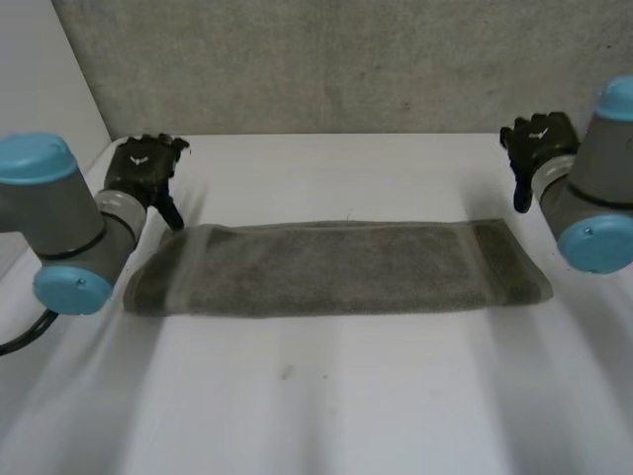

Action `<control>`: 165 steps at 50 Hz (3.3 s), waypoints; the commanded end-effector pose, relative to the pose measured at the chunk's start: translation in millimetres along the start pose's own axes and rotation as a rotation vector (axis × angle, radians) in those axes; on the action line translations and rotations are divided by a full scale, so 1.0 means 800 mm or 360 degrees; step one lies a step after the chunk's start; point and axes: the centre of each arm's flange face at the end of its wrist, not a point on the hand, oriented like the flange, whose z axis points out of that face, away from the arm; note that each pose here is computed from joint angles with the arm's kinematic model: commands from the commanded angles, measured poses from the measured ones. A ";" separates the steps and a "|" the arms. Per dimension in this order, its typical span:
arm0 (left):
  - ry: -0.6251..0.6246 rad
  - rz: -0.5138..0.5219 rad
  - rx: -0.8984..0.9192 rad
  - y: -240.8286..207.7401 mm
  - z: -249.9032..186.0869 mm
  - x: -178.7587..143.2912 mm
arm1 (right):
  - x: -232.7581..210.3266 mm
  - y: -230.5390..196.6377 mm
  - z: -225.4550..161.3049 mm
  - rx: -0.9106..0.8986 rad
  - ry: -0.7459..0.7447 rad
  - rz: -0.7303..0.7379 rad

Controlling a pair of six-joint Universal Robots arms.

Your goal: Fold the towel.

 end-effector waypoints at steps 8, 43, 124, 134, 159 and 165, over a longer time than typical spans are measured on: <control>-0.0005 -0.0094 -0.0031 -0.026 -0.084 -0.006 | -0.008 0.009 -0.111 -0.0122 -0.0255 0.0072; -0.0002 -0.0103 -0.0019 0.007 -0.112 0.005 | -0.031 0.145 -0.100 -0.0245 -0.0276 -0.0022; 0.0149 -0.0082 0.0035 0.001 -0.131 0.046 | -0.162 -0.016 -0.197 0.0146 -0.0780 0.0137; 0.0214 -0.0072 0.0051 0.000 -0.137 0.064 | -0.139 0.062 -0.176 -0.0025 -0.0670 0.0172; 0.0202 -0.0078 0.0061 -0.005 -0.141 0.061 | -0.141 -0.005 -0.177 0.0289 -0.0636 0.0166; 0.0192 -0.0078 0.0062 -0.006 -0.140 0.059 | -0.167 -0.027 -0.177 0.0404 -0.0779 0.0158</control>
